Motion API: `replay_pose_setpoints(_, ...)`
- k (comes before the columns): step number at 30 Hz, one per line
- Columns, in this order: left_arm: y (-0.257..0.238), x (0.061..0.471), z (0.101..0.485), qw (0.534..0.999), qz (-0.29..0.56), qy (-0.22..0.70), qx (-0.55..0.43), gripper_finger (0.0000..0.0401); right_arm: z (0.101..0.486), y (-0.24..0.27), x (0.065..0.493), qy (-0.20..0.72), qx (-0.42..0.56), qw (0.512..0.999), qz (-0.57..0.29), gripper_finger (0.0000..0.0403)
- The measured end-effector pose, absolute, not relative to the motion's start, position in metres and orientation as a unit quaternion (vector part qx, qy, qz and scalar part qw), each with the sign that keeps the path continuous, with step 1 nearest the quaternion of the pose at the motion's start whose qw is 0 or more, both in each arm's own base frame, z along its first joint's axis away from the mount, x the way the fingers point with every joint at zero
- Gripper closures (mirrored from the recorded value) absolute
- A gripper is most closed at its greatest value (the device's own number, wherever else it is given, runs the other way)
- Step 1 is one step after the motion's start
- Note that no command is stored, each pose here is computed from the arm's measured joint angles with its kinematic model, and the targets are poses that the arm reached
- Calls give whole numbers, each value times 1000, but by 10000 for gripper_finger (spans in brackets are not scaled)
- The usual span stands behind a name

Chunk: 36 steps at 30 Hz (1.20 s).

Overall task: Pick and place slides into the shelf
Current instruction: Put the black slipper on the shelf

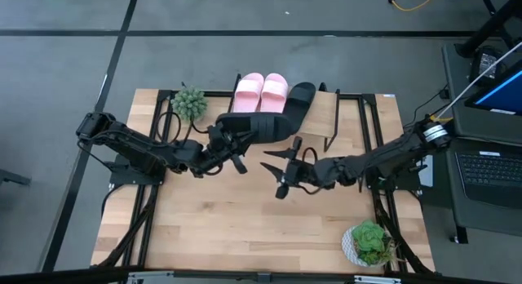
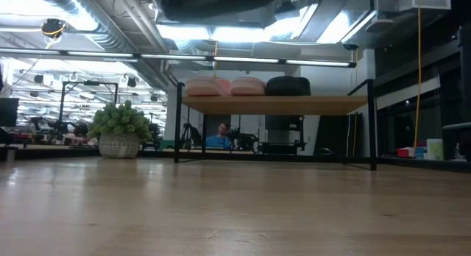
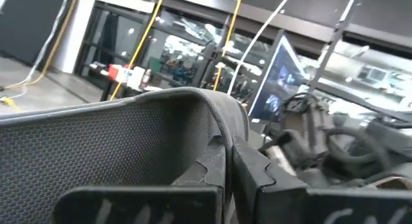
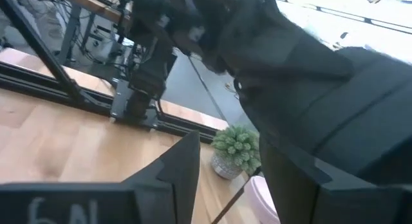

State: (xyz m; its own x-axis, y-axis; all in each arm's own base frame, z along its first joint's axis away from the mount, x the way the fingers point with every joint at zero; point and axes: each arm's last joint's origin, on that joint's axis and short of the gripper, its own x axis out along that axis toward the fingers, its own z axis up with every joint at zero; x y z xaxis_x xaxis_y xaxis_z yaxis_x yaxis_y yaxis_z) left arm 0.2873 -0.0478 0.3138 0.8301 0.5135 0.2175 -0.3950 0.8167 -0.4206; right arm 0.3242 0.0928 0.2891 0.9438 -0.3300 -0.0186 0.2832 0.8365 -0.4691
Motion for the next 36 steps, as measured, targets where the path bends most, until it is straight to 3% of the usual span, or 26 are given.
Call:
replay_pose_setpoints(13, -48, 287, 317, 942, 231, -173, -172, 401, 295, 99, 320, 37, -237, 957, -164, 242)
replay_pose_setpoints(20, -48, 286, 318, 942, 233, -176, -164, 401, 311, 103, 304, 44, -246, 936, -246, 242)
replay_pose_setpoints(36, -64, 282, 320, 951, 211, -177, -142, 401, 310, 89, 308, 50, -230, 936, -261, 242)
